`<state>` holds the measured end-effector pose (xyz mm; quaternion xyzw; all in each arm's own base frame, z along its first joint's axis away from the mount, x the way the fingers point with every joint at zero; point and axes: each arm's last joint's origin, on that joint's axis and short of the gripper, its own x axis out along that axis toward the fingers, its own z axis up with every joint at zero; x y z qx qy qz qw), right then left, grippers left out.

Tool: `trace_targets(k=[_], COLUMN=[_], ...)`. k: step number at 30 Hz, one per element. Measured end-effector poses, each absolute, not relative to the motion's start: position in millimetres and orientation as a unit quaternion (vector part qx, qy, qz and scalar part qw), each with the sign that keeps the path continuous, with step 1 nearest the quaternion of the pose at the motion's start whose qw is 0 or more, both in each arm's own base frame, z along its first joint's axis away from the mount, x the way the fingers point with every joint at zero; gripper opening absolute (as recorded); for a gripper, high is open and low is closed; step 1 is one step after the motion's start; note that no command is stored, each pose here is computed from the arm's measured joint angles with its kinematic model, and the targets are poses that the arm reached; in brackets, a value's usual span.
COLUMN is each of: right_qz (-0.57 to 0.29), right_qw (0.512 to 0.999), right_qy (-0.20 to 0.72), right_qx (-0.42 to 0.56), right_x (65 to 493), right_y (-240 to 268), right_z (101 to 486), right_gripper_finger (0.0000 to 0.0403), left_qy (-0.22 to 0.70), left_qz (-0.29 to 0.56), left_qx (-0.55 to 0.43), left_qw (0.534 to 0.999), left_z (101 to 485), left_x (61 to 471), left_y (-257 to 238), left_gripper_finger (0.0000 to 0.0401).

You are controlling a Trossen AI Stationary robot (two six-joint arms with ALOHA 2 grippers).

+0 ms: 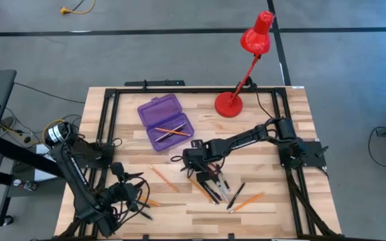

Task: Pick & place school supplies into a supply box
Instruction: Put the black pen into the purple supply box

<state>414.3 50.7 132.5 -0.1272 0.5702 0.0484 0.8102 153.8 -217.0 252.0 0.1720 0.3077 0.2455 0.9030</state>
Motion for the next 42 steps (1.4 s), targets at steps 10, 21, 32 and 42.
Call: trace_targets(k=[10, 21, 32, 42], right_qz=[0.054, -0.012, -0.113, -0.189], right_qw=[0.796, 0.783, 0.772, 0.758], right_qy=[0.583, 0.582, 0.555, 0.512], right_qx=[-0.154, -0.216, -0.289, -0.356], right_x=[411, 408, 405, 404], right_y=[48, 58, 75, 92], right_z=[132, 130, 132, 140], right_gripper_finger=[0.0055, 0.0017, 0.0003, 0.0001], left_qy=[0.298, 0.297, 0.296, 0.297], left_qz=[0.246, 0.247, 0.247, 0.248], left_qx=[0.177, 0.177, 0.177, 0.183], left_qw=[0.905, 0.905, 0.906, 0.904], left_z=[253, 253, 253, 253], left_x=[154, 154, 154, 154], left_y=[-217, -217, -217, -216], left_gripper_finger=[0.013, 0.013, 0.013, 0.013])
